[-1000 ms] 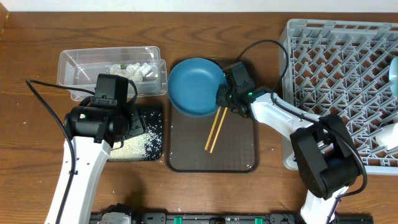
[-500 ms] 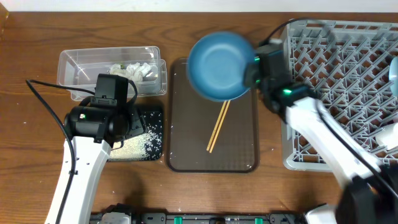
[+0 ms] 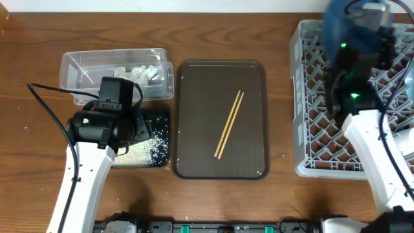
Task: Sort waste into correct bins and load items into the dishwasher rack
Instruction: 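Carry the blue plate right and stand it in the dish rack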
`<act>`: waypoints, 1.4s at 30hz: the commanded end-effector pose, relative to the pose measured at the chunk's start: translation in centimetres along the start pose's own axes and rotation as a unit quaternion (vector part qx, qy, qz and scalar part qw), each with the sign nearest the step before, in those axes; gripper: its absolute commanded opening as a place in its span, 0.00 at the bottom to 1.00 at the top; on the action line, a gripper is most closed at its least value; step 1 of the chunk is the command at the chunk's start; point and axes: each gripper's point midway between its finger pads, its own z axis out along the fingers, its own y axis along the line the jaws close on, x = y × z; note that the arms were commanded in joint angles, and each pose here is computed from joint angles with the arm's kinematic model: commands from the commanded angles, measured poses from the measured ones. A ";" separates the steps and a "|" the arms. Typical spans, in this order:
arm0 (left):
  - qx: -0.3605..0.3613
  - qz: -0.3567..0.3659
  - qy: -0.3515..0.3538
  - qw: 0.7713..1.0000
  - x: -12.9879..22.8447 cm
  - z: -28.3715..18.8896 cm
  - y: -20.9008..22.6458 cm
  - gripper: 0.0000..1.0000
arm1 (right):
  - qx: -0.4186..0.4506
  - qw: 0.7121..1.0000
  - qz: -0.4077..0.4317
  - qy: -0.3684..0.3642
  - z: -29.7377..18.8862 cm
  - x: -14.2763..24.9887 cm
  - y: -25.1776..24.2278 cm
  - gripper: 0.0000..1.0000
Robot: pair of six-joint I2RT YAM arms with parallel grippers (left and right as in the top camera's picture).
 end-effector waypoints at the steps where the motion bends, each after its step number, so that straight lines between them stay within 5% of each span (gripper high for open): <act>1: -0.004 -0.005 0.002 1.000 0.1 0.1 0.2 0.73 | 0.053 0.993 -0.102 0.040 2.1 1.8 -1.8 0.01; 14: -0.004 -0.005 0.002 1.000 0.1 0.1 0.2 0.73 | 0.107 0.967 -0.184 0.142 6.8 8.9 0.0 0.01; 27: -0.002 -0.007 -0.001 1.000 -0.1 0.1 0.2 0.73 | 0.100 0.970 -0.175 0.138 4.9 8.6 2.5 0.04; 42: -0.004 -0.007 0.003 1.000 0.2 0.1 0.3 0.73 | 0.038 0.974 -0.149 0.168 0.9 11.6 6.7 0.68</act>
